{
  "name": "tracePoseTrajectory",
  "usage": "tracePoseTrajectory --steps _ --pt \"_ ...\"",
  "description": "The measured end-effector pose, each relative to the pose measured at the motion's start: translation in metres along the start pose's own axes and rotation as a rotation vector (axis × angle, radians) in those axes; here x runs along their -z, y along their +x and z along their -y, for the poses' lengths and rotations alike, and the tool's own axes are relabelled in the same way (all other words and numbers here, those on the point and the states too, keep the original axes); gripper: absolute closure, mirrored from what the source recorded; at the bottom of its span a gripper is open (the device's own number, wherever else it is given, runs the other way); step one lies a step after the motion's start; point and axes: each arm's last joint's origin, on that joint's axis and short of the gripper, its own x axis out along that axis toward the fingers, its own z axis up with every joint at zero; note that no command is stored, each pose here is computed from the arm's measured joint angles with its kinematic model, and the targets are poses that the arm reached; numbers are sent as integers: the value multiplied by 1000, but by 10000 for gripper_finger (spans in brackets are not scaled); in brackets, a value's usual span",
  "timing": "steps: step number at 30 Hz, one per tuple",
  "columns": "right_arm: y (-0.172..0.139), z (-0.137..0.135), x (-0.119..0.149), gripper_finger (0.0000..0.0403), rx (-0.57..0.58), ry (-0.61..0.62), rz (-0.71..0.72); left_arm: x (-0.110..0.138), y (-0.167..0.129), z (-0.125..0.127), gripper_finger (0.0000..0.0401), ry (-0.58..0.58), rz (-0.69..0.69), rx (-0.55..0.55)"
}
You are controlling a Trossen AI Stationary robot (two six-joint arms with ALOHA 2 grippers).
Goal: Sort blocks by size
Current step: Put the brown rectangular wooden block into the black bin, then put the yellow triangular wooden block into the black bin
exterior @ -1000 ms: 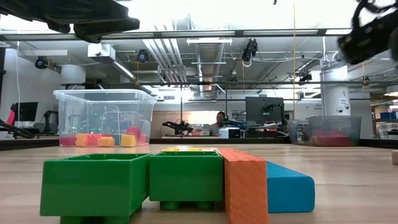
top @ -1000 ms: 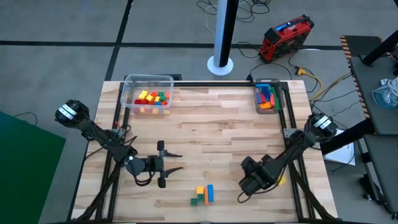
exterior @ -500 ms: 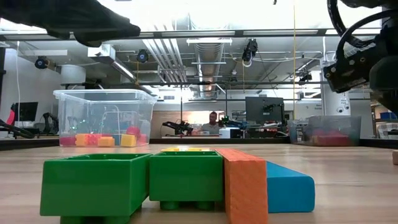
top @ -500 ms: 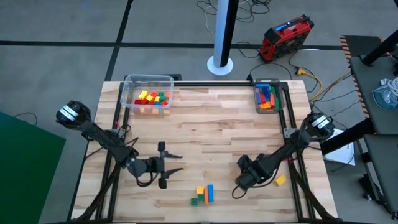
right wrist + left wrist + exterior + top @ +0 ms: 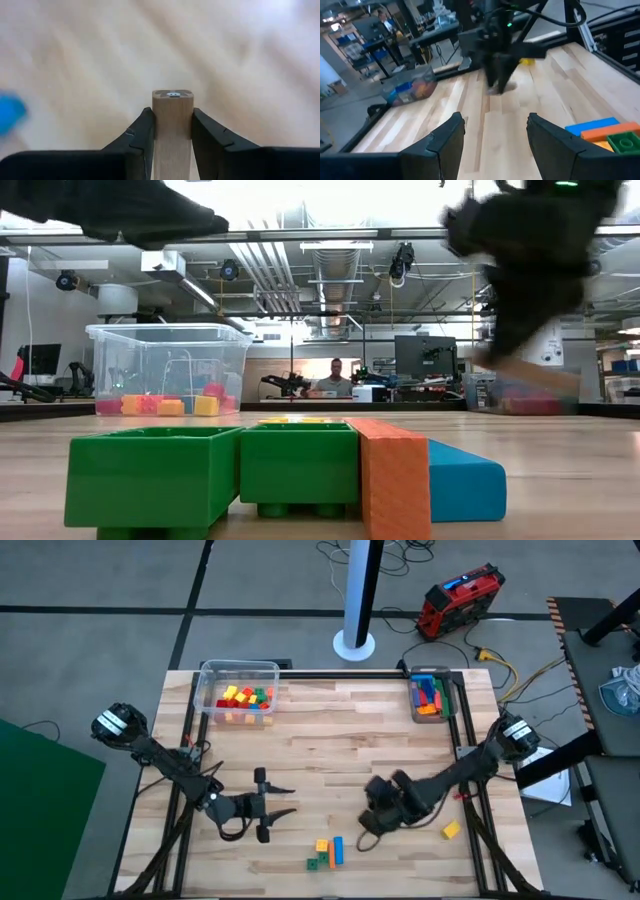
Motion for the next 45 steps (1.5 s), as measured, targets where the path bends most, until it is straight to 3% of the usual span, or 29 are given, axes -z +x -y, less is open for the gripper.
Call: tracePoseTrajectory --steps 4,8,11,15,18,21,24,27,32,36,40,45 --pt "-2 8 -51 314 106 -68 207 -3 0 -1 210 21 27 -5" --pt "8 40 -107 314 265 -106 270 -4 0 -1 210 32 32 -6" --pt "16 79 -147 314 426 -88 271 -4 0 -1 210 34 31 -9" --pt "16 155 -186 314 718 14 169 -3 0 -2 210 37 17 -57" --pt "13 216 -196 314 874 168 30 -3 0 -3 210 36 12 -79" --pt "17 267 -193 314 930 304 -113 -3 0 -3 210 35 12 -80" --pt "27 300 -183 312 932 385 -221 -3 0 -3 210 34 12 -80" --pt "34 316 -176 278 930 407 -253 -3 0 -3 210 34 12 -80" --pt "36 316 -175 197 925 396 -249 -3 0 -3 210 33 13 -80" --pt "30 292 -176 166 837 377 -220 -3 0 -3 210 33 13 -80" --pt "23 232 -166 161 661 271 -189 -3 0 -3 210 31 14 -81" --pt "11 141 -127 182 419 117 -205 -3 0 -3 210 11 15 -81"
